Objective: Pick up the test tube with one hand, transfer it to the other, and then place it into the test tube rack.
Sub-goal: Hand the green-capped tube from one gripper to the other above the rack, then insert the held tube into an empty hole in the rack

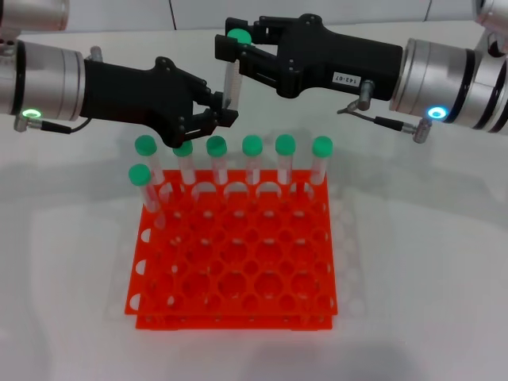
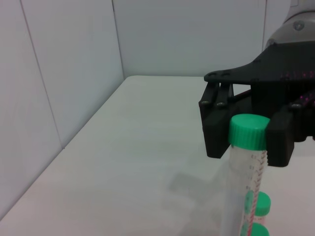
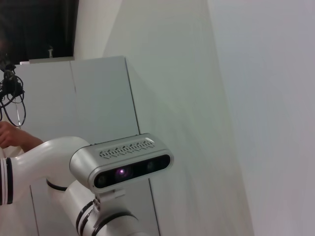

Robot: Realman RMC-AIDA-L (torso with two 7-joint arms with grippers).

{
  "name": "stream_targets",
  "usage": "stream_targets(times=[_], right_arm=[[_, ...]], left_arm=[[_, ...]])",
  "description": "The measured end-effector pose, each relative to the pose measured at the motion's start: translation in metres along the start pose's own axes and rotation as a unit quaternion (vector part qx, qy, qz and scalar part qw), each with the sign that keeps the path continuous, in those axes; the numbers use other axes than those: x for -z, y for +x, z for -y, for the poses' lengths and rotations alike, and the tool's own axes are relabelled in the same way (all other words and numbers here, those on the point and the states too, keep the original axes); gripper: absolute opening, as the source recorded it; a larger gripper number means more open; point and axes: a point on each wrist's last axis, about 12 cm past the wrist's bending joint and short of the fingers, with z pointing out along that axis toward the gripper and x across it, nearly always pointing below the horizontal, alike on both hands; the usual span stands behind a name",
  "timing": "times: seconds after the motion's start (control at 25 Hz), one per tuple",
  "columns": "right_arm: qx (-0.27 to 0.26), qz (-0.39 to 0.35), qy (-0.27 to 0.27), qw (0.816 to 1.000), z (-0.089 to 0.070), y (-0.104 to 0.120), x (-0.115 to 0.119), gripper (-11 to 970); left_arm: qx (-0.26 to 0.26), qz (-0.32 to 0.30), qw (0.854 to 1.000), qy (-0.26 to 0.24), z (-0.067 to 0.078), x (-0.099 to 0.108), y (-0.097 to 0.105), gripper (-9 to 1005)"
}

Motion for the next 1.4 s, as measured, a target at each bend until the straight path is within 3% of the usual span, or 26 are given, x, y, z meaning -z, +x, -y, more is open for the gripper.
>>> stream_targets(times=[0.88,1.12,1.4], right_arm=[[-0.002,0.001,-0.002,1.0,-0.001,0.0,0.0,273],[-0.002,0.001,-0.004,1.0,-0.001,-0.001,-0.001,273],[-0.001,0.001,-0.004,1.0,-0.001,-0.001,0.0,273]], left_arm=[[0.006,0.009,1.0,0.0,0.003,0.006,0.002,232],[0.009,0.011,1.0,-0.022,0.004,0.016,0.002,472],[0.016,0.021,0.999,-0.046,0.007,0.03,0.005,636]])
